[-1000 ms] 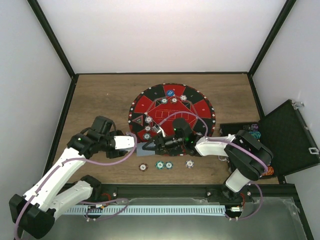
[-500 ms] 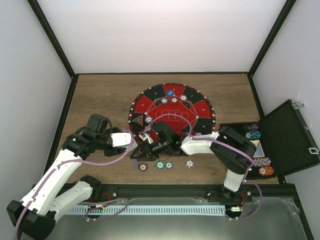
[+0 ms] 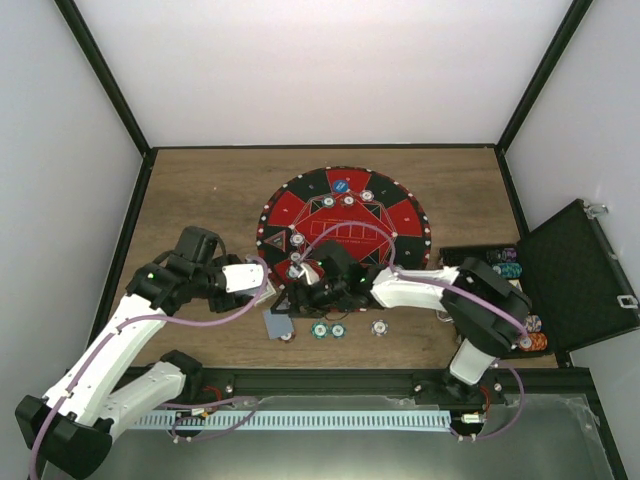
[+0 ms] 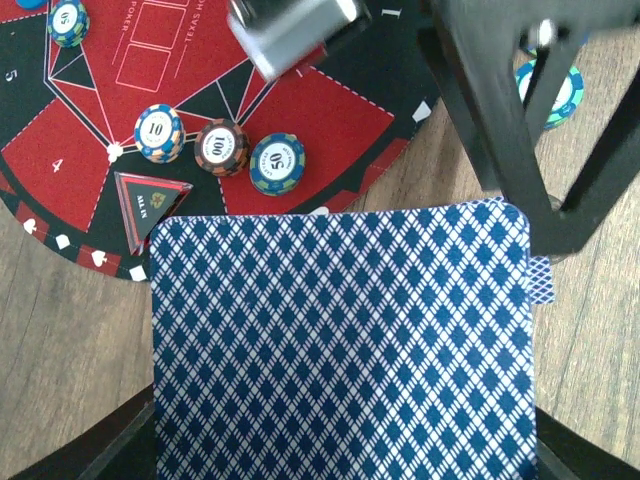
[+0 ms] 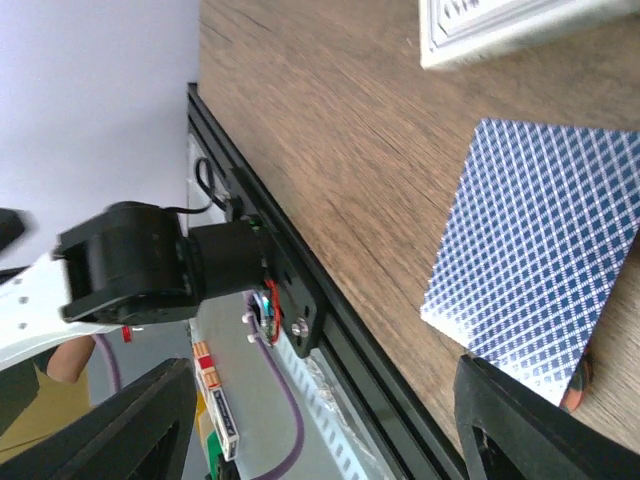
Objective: Distribute texas hold em gaming equipment
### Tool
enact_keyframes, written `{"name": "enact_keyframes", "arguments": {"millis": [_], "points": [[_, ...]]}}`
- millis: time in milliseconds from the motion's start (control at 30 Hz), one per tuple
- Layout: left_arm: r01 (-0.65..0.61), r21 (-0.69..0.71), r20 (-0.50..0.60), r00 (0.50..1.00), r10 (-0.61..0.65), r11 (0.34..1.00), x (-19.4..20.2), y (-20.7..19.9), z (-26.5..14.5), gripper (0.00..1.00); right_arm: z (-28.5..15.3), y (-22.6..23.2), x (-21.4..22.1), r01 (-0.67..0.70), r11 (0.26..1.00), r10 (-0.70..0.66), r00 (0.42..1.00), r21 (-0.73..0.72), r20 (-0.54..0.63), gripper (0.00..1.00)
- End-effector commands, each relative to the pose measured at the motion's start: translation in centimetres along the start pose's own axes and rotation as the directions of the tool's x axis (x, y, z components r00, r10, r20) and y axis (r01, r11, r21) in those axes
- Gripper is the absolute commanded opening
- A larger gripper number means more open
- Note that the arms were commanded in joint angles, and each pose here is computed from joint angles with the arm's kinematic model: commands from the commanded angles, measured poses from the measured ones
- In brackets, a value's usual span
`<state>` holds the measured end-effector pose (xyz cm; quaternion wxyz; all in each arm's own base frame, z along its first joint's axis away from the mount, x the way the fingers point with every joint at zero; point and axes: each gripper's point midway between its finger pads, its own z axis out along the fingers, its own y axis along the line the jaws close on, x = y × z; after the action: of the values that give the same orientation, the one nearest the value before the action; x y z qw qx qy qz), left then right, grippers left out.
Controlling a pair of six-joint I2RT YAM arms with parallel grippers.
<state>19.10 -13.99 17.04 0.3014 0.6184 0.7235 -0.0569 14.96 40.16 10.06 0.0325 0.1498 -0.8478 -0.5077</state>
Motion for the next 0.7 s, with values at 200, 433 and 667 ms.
{"name": "enact_keyframes", "arguments": {"millis": [200,433,667], "points": [[-0.034,0.022,0.052,0.998,0.033,0.999,-0.8,-0.5,-0.3,0.04,-5.8,5.6,-2.8,0.112,0.988,-0.094,0.983,-0.106,0.157,0.83],[-0.045,0.02,0.059,0.997,0.044,0.999,-0.9,-0.5,-0.2,0.04,-4.4,8.8,-3.5,0.133,0.967,-0.107,0.986,-0.215,0.128,0.85],[-0.058,0.031,0.05,0.997,0.057,0.998,-0.4,-0.9,0.1,0.04,-2.7,10.3,-4.3,0.131,0.952,-0.105,0.989,-0.277,0.105,0.83]]}}
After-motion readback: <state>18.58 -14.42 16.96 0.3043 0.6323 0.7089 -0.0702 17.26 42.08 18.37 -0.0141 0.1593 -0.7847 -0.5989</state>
